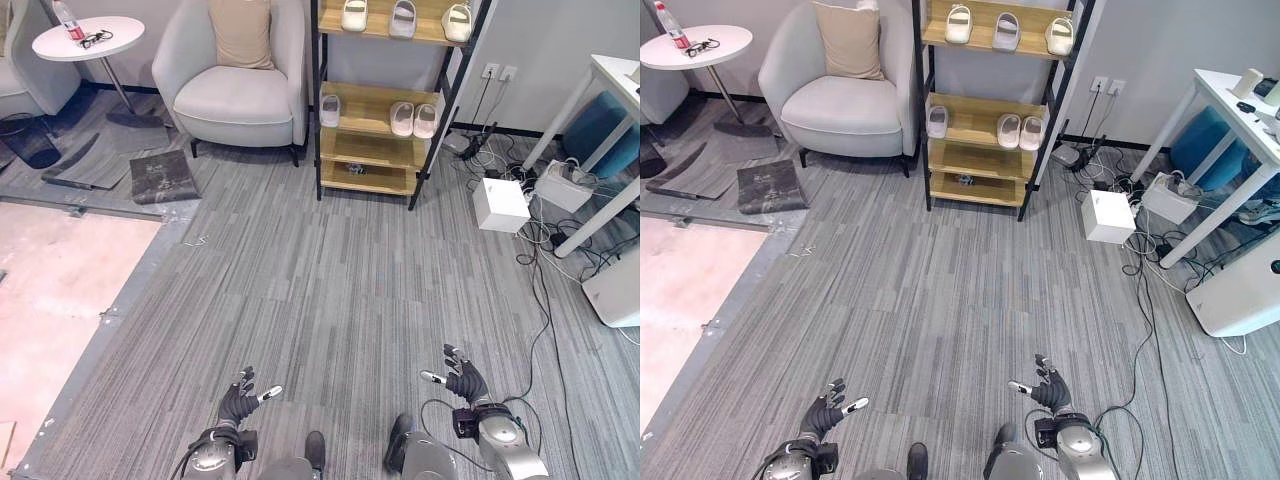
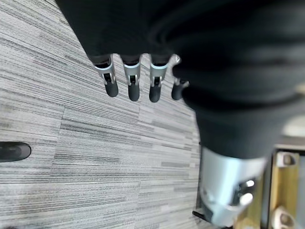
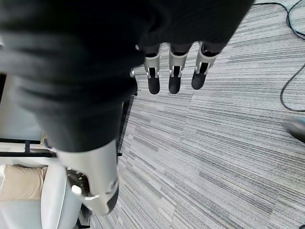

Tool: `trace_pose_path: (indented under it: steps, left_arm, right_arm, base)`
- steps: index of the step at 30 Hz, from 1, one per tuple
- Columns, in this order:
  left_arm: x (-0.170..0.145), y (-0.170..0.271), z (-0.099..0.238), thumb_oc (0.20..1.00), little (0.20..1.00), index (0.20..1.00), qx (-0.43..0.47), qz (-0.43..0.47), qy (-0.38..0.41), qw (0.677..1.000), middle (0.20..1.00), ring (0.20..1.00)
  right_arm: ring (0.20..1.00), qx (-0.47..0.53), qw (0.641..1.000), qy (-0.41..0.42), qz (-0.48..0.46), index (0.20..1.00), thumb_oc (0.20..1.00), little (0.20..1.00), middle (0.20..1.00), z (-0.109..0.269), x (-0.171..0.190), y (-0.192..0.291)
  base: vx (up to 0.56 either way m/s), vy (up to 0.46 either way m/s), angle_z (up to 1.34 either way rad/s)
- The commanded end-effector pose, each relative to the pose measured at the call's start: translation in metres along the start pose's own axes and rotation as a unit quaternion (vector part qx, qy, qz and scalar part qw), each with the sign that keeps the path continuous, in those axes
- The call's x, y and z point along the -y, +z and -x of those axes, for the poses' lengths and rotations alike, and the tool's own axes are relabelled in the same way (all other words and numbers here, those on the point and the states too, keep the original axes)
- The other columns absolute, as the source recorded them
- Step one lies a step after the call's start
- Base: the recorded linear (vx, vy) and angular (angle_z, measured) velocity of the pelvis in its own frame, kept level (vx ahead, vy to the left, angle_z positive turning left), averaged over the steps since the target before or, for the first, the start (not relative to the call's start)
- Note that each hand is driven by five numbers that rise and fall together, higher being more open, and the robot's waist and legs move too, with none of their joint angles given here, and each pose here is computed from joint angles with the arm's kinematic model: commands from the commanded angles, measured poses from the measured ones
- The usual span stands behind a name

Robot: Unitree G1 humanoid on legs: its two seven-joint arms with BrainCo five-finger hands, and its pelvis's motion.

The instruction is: Arrange the slippers neatly on the shoe rack.

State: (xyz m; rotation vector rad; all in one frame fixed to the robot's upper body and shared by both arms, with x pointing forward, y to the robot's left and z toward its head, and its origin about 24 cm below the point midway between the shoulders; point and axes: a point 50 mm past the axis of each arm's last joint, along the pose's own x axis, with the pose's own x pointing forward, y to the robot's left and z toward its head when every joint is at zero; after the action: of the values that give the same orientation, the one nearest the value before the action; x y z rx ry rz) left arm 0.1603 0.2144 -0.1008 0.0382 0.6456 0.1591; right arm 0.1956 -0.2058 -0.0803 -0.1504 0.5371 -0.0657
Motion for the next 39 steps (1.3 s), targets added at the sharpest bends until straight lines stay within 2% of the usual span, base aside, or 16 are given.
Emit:
trace_pose_path:
  steps: [1, 8, 18, 34, 39]
  left_arm:
    - [0.000, 0.025, -0.003, 1.000, 1.000, 1.000, 0.060, -0.014, -0.008, 0.998, 1.000, 1.000]
    - [0.007, 0.025, -0.005, 1.000, 1.000, 1.000, 0.057, -0.016, -0.019, 0.998, 1.000, 1.000]
    - [0.010, 0.038, -0.010, 1.000, 1.000, 1.000, 0.075, -0.010, -0.025, 0.997, 1.000, 1.000]
    - [-0.005, 0.014, -0.004, 1.000, 1.000, 1.000, 0.028, -0.035, -0.001, 0.999, 1.000, 1.000]
    - [-0.001, 0.019, -0.005, 1.000, 1.000, 1.000, 0.038, -0.037, -0.015, 0.998, 1.000, 1.000]
  right_arm:
    - [1.000, 0.048, 0.999, -0.025, -0.001, 1.000, 1.000, 1.000, 1.000, -0.004, 0.013, 0.021]
    - [1.000, 0.034, 0.999, -0.040, -0.013, 1.000, 1.000, 1.000, 1.000, 0.004, 0.028, 0.009]
    - [1.000, 0.054, 0.998, -0.032, -0.027, 1.000, 1.000, 1.000, 1.000, -0.003, 0.024, 0.022]
    - [1.000, 0.077, 0.997, 0.025, 0.002, 1.000, 1.000, 1.000, 1.000, -0.010, -0.010, 0.037]
    - [1.000, 0.062, 0.998, 0.014, -0.010, 1.000, 1.000, 1.000, 1.000, -0.007, -0.005, 0.030]
  base:
    - [0.38, -0.059, 0.18]
    - [0.40, -0.097, 0.34]
    - [0.25, -0.098, 0.02]
    - [0.33, 0.188, -0.23]
    - [0.32, 0.098, 0.10]
